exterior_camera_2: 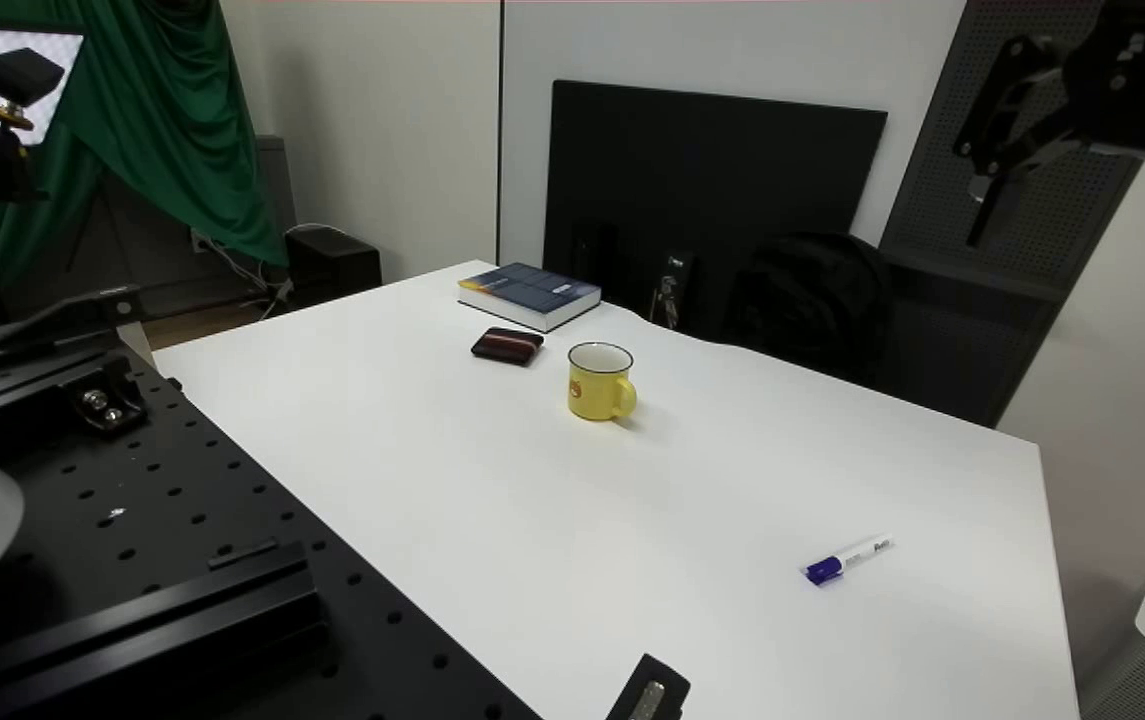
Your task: Put the marker in the cup
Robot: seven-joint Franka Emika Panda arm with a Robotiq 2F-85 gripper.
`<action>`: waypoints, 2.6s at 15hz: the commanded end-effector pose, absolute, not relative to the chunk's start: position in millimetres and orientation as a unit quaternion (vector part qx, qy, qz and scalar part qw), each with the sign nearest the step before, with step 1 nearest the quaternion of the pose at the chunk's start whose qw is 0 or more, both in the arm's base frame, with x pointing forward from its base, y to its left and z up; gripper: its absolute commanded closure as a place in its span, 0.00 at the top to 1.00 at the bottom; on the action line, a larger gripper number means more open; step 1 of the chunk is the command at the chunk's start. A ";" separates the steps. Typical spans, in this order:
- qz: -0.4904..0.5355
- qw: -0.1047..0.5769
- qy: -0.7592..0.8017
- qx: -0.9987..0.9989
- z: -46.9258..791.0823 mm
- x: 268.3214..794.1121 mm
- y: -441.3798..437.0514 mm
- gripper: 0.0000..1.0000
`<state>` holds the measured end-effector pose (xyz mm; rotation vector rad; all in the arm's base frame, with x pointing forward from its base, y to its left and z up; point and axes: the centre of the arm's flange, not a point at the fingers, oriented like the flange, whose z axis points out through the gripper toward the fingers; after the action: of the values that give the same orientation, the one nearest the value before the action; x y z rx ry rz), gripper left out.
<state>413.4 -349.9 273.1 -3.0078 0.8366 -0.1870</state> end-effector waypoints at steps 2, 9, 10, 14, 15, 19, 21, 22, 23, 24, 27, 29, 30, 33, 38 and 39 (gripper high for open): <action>-0.060 0.007 0.268 -0.962 273.3 413.5 -350.0 1.00; -0.066 -0.001 0.253 -0.965 236.6 472.2 -334.1 1.00; -0.062 -0.003 0.249 -0.967 228.0 482.6 -329.6 1.00; -0.060 -0.015 0.244 -0.968 191.5 514.8 -321.4 1.00; -0.061 -0.018 0.246 -0.967 182.6 521.1 -321.3 1.00; -0.059 -0.032 0.260 -0.963 150.8 544.9 -328.1 1.00; -0.061 -0.035 0.266 -0.962 137.2 555.9 -332.9 1.00; -0.063 -0.037 0.268 -0.961 130.9 560.9 -334.9 1.00; -0.064 -0.038 0.271 -0.960 123.8 567.6 -336.6 1.00; -0.066 -0.040 0.278 -0.957 114.4 575.4 -337.8 1.00; -0.071 -0.047 0.294 -0.952 88.6 595.3 -337.9 1.00; -0.072 -0.049 0.302 -0.949 70.5 606.5 -334.5 1.00; -0.072 -0.049 0.306 -0.948 60.8 611.3 -332.2 1.00; -0.071 -0.055 0.312 -0.946 31.7 622.2 -325.5 1.00; -0.054 -0.052 0.301 -0.951 12.7 606.8 -313.1 1.00; -0.050 -0.058 0.303 -0.950 6.5 607.6 -313.0 1.00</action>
<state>607.6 -313.0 6.4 -3.1000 0.9885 -0.1623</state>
